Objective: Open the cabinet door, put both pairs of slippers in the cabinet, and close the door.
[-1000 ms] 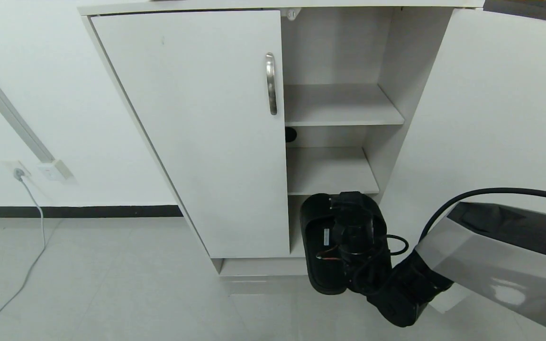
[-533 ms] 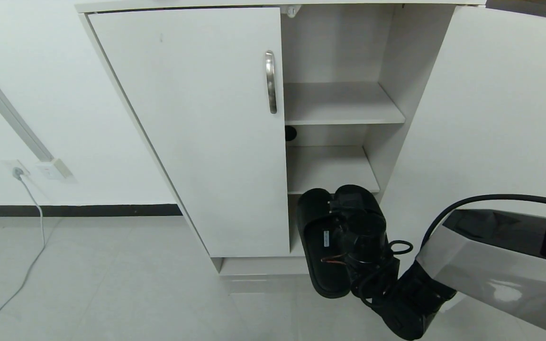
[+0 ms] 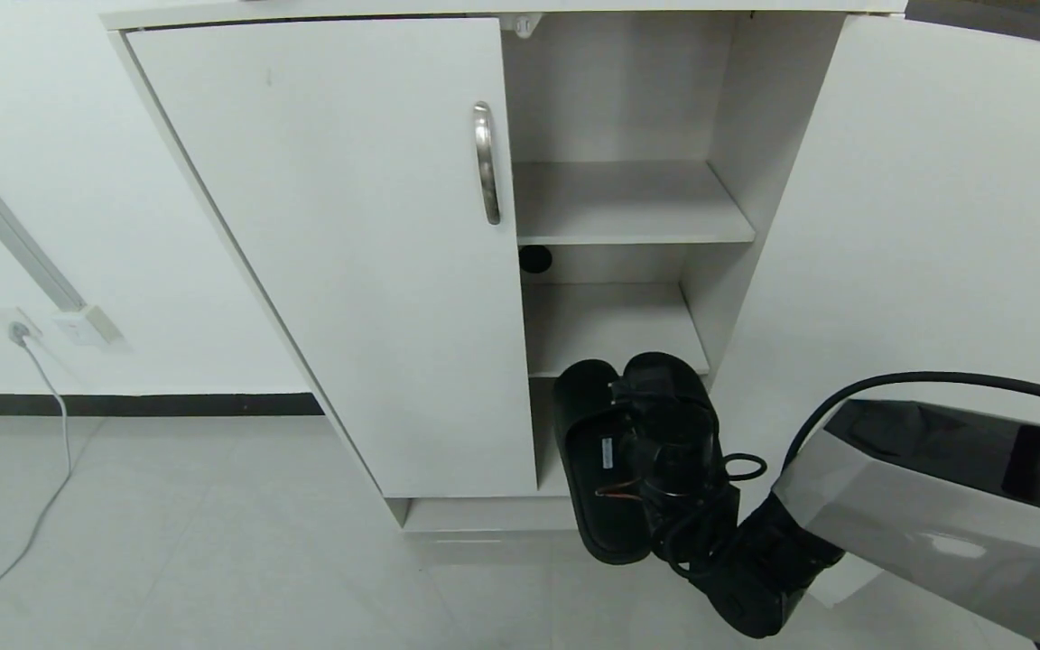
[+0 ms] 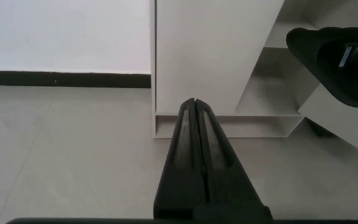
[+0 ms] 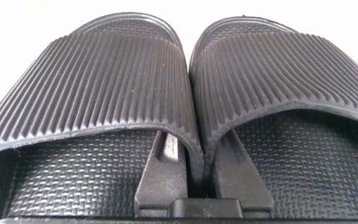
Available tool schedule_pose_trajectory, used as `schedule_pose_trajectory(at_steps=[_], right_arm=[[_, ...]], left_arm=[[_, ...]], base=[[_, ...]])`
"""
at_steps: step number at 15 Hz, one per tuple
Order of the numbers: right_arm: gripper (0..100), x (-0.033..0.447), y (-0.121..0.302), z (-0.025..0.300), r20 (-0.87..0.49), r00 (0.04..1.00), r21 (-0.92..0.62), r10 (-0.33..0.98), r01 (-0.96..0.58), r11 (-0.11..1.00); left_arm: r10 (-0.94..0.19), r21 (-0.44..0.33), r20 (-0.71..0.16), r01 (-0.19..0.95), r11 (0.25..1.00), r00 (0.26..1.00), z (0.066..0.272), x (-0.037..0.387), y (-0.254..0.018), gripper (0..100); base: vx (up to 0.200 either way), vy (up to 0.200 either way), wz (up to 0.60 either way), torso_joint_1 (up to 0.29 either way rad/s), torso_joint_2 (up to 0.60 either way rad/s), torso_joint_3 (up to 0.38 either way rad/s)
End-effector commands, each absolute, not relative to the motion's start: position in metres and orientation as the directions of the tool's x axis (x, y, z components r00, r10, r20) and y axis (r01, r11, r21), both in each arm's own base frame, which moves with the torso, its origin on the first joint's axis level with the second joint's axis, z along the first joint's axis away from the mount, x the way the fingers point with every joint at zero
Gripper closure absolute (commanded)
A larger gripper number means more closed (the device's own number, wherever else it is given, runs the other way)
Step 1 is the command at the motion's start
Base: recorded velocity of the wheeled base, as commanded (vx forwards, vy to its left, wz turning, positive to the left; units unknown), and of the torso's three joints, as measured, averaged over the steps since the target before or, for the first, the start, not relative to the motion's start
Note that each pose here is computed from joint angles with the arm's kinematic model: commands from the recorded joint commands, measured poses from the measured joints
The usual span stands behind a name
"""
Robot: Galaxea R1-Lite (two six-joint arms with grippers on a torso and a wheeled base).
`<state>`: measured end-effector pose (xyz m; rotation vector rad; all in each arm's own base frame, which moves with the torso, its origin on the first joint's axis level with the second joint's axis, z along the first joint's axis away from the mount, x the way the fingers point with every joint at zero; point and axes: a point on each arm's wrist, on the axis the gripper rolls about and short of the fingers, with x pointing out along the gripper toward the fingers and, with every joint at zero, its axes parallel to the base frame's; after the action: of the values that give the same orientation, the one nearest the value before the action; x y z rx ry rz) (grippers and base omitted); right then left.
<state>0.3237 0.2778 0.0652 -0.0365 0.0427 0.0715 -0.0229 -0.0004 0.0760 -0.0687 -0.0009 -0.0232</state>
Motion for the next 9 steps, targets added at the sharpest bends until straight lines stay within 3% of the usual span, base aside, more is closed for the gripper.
schedule_pose_trajectory(at_steps=[1, 9], right_arm=[[100, 0.332, 0.282, 0.065, -0.050, 0.997, -0.026, 0.062, -0.063, 0.998], [100, 0.354, 0.287, 0.069, -0.114, 0.993, 0.017, 0.024, -0.022, 1.000]], left_arm=[[-0.021, -0.069, 0.000, 0.021, 0.997, 1.000, 0.076, -0.023, 0.000, 100], [-0.021, -0.069, 0.000, 0.021, 0.997, 1.000, 0.076, -0.023, 0.000, 100]], base=[[0.000, 0.000, 0.00, 0.000, 0.00, 0.000], [0.000, 0.000, 0.00, 0.000, 0.00, 0.000]])
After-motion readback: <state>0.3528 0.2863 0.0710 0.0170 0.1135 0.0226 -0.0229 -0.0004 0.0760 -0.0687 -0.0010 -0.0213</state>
